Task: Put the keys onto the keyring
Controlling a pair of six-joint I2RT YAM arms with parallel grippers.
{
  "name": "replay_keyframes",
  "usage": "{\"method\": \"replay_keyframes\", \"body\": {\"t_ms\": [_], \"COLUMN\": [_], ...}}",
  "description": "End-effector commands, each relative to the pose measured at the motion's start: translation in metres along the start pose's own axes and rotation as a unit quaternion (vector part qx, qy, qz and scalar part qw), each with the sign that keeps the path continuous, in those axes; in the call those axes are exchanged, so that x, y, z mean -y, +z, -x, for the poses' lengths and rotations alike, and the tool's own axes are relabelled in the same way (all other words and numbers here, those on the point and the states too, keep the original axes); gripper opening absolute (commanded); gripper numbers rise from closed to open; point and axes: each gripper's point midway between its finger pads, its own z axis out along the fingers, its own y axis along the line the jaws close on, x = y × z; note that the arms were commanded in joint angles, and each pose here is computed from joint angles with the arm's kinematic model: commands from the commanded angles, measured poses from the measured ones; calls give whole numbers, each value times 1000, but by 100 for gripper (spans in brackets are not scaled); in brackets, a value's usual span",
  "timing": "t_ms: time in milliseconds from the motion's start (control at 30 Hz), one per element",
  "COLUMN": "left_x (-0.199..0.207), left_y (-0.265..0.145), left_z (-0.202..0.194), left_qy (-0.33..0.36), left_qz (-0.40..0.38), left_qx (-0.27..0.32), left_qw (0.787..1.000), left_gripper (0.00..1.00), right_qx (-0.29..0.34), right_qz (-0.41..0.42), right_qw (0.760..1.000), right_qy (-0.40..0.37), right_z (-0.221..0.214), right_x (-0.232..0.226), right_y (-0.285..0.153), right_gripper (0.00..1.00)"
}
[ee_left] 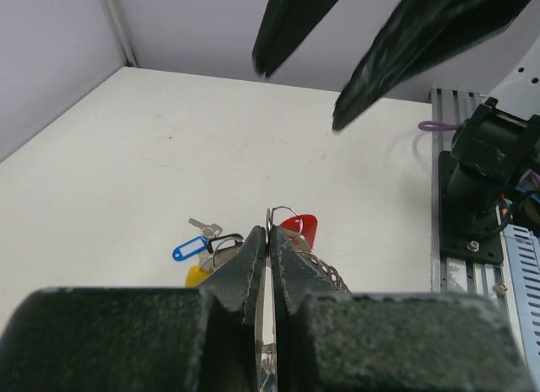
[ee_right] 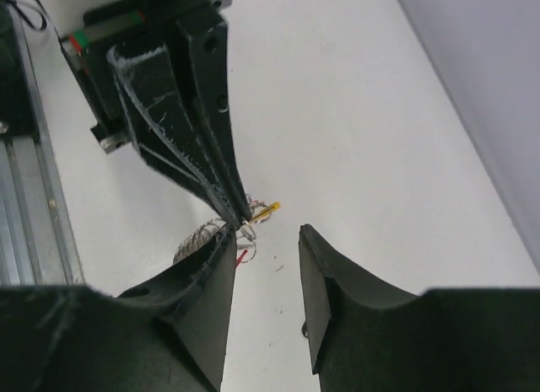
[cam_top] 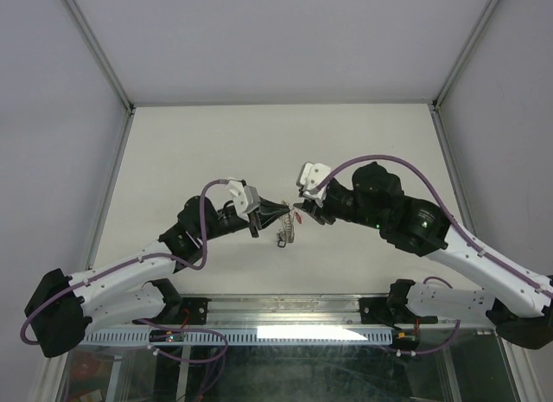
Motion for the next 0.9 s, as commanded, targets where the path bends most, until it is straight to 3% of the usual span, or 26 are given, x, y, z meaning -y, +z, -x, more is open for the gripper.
{"method": "replay_keyframes", "body": {"t_ms": [0,133,267,467,567,733,867], "left_x": [-9,-15,-22,-25,-25,-15,-8], "left_y": [-7,-17,-26,-35,-34,-31,-30], "left_z": [44,40,31,28,23,15,8], "left_qy": [-40,-62,-78,-102,-106,-91,-77], "left_qz": [46,76,105,120,117,93,74], "left_qx": [115,154,185,228,226,205,188], "left_qw": [991,983,974,961,961,970,976], "left_gripper": [0,0,0,0,0,0,0], "right_qx": [92,94,79,96,117,130,171], "right_qz": [-74,-113,-97,-30,15,48,28], "right_qw": [991,974,946,905,904,931,947], "right_qy": [64,171,299,412,411,338,272], "right_z": [40,32,13,-6,-9,-31,-45], "right_x": [26,41,47,44,31,18,20], "right_y": [-10,-10,4,20,26,36,38], "right_gripper": [38,39,42,45,41,39,41]}}
